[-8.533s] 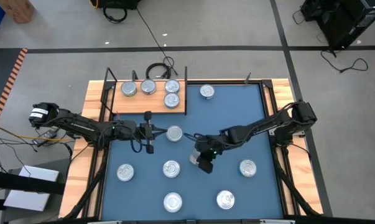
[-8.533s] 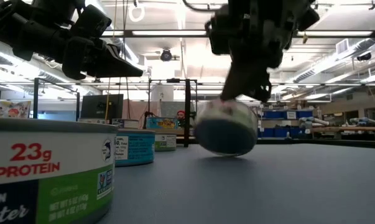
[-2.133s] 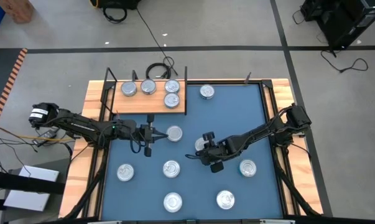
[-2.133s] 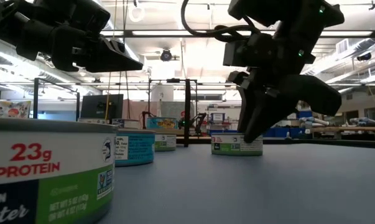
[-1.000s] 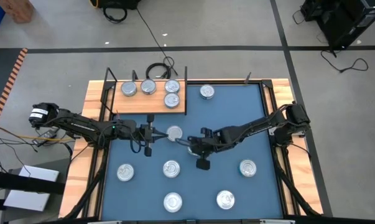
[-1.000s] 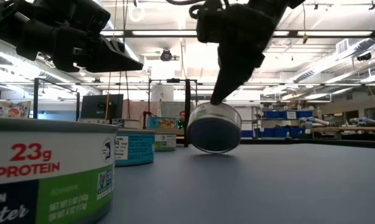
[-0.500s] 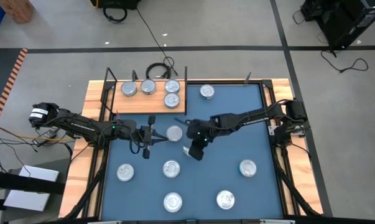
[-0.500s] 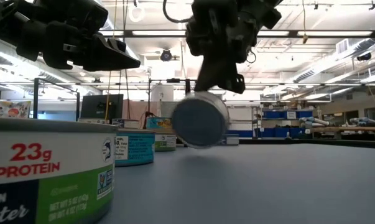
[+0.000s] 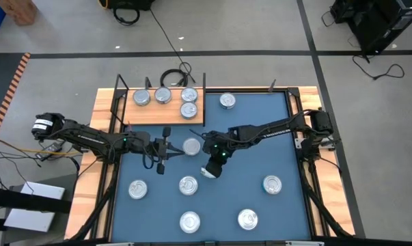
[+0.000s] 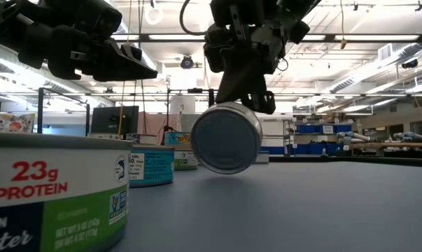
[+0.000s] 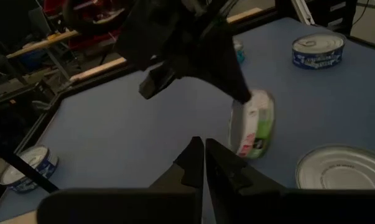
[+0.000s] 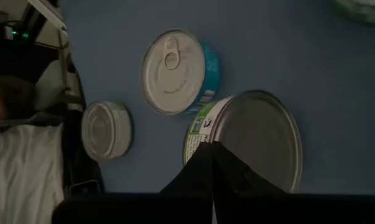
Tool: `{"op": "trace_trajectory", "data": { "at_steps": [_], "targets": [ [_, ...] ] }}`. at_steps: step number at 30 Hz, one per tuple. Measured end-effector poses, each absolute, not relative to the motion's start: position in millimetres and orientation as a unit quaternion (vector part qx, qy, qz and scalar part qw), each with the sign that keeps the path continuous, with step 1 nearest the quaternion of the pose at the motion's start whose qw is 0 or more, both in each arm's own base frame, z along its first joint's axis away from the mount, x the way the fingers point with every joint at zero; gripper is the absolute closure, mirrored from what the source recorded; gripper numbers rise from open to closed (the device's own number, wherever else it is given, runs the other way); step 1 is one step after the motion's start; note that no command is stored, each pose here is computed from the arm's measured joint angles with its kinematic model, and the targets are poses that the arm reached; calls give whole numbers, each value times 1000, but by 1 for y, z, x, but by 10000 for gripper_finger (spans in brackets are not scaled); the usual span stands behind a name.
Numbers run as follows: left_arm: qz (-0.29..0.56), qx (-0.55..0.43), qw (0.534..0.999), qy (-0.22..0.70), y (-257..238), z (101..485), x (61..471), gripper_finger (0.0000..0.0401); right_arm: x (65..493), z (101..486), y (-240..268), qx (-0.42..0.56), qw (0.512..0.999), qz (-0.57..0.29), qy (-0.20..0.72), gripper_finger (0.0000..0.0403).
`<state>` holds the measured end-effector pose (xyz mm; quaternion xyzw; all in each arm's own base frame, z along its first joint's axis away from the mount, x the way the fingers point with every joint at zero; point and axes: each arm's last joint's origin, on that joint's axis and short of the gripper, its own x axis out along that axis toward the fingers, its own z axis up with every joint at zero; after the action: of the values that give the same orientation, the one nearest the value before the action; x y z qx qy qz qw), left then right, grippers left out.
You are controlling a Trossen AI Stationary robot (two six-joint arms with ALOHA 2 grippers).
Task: Stack canned seafood by type on shelf
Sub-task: Stack the green tuna can on top of the green tuna can on the shelf
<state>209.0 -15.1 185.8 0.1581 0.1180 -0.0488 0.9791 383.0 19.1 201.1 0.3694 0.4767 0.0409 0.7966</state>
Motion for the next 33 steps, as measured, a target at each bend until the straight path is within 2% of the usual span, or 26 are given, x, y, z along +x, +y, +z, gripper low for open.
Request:
{"op": "trace_trajectory", "data": {
  "at_steps": [16, 21, 27, 33],
  "targets": [
    [-49, 137, 982, 119, -15, 186, 209, 378, 383, 196, -9, 323, 819, 27, 474, 396],
    [-45, 96, 987, 119, -15, 186, 209, 362, 382, 195, -10, 296, 828, 11, 476, 373],
    [-35, 70, 990, 119, -15, 186, 209, 324, 383, 195, -8, 277, 836, 14, 474, 340],
    [33, 74, 989, 123, -11, 186, 209, 309, 383, 195, -6, 247, 847, 1, 470, 306]
  ]
}}
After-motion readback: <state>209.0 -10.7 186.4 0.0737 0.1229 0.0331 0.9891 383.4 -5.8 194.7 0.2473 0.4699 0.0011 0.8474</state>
